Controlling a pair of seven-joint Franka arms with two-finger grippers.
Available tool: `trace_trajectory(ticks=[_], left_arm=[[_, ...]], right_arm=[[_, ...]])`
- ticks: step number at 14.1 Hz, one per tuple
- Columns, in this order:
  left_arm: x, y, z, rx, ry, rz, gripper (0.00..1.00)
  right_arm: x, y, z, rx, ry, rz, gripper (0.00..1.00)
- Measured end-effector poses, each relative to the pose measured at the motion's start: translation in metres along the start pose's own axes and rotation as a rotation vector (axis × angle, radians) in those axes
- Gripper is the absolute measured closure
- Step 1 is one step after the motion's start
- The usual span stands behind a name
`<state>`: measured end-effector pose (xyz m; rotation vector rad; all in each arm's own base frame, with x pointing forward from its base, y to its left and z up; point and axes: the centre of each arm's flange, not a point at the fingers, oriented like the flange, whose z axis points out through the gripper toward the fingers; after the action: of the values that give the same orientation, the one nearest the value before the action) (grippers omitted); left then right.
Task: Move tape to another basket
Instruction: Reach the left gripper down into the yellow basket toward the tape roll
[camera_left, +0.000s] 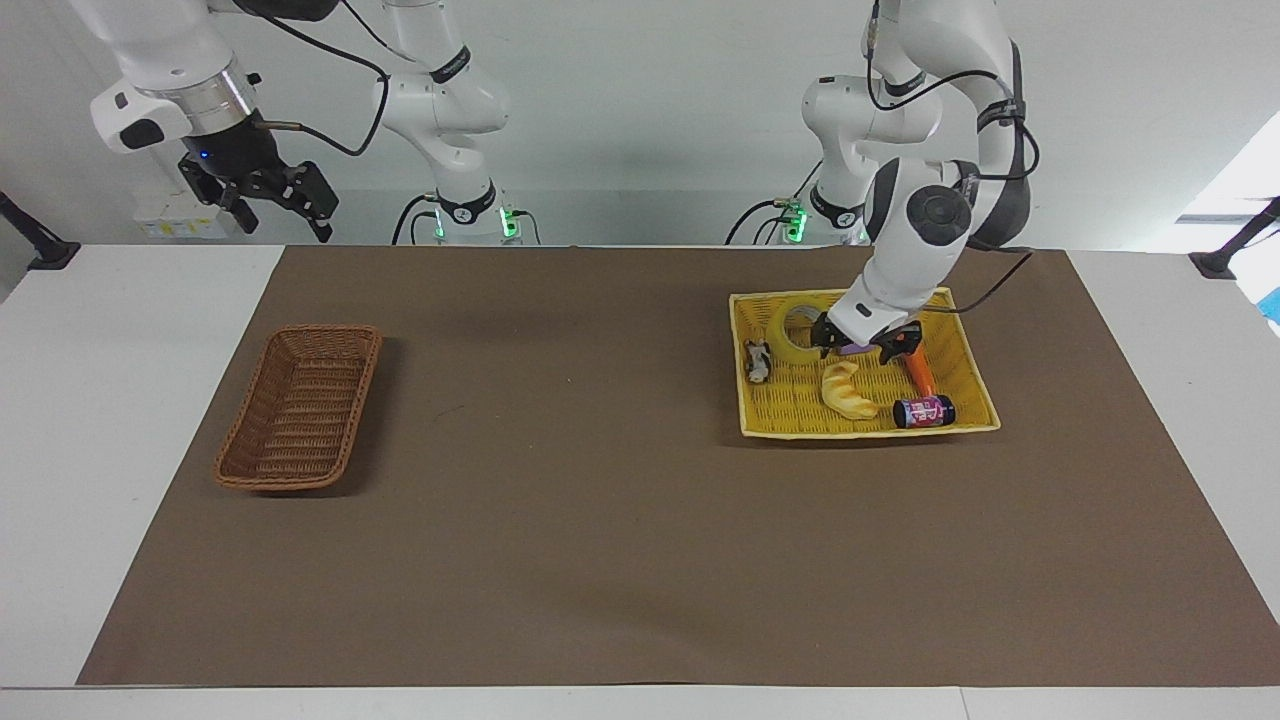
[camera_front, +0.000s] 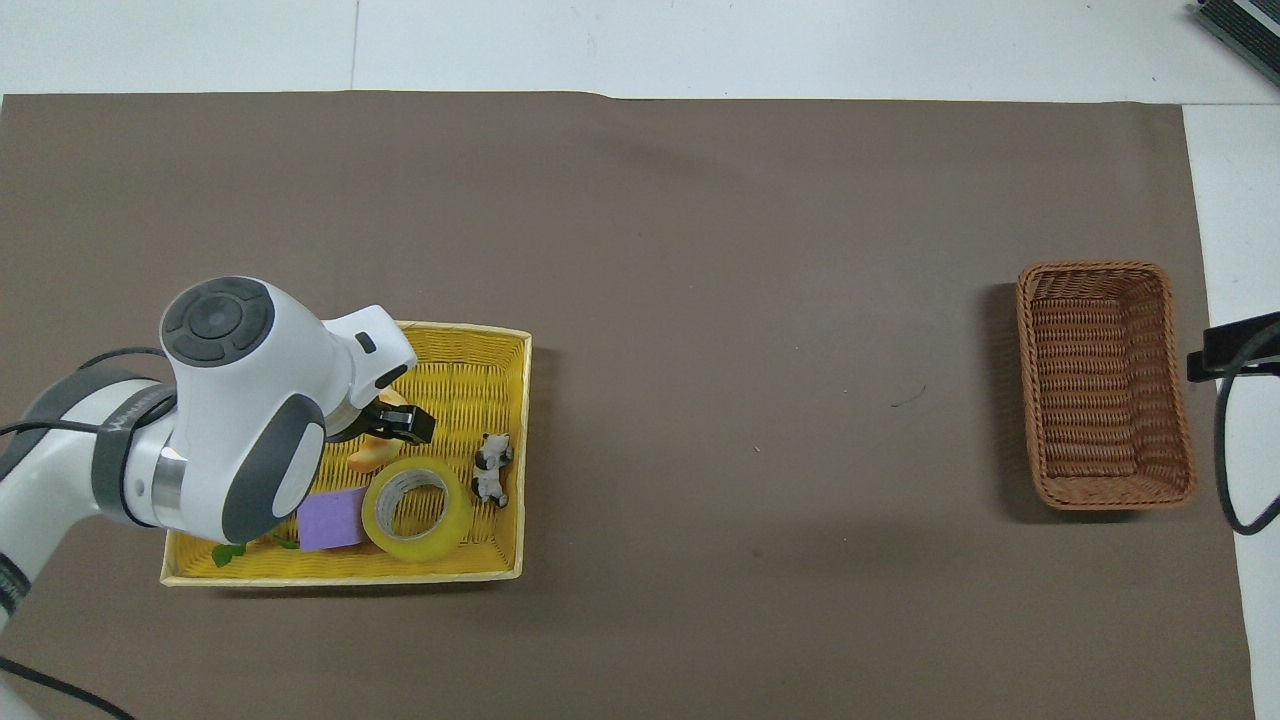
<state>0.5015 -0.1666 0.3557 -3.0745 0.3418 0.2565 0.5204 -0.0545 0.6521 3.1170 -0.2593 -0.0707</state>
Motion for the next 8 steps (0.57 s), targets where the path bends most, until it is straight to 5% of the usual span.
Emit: trace_trajectory(ticks=[2,4,8], left_arm=[[-0.006,-0.001,0.008,0.002,-0.019,-0.001,0.04],[-0.011,-0.003,0.009,0.002,-0.022,-0.004,0.22],[-0.013,0.003,0.005,0.004,-0.016,0.013,0.25]], right_arm=[[0.0,0.0,0.0,0.0,0.0,0.0,0.0],[0.0,0.0,0.0,0.0,0.0,0.0,0.0],[0.0,0.0,0.0,0.0,0.0,0.0,0.0]])
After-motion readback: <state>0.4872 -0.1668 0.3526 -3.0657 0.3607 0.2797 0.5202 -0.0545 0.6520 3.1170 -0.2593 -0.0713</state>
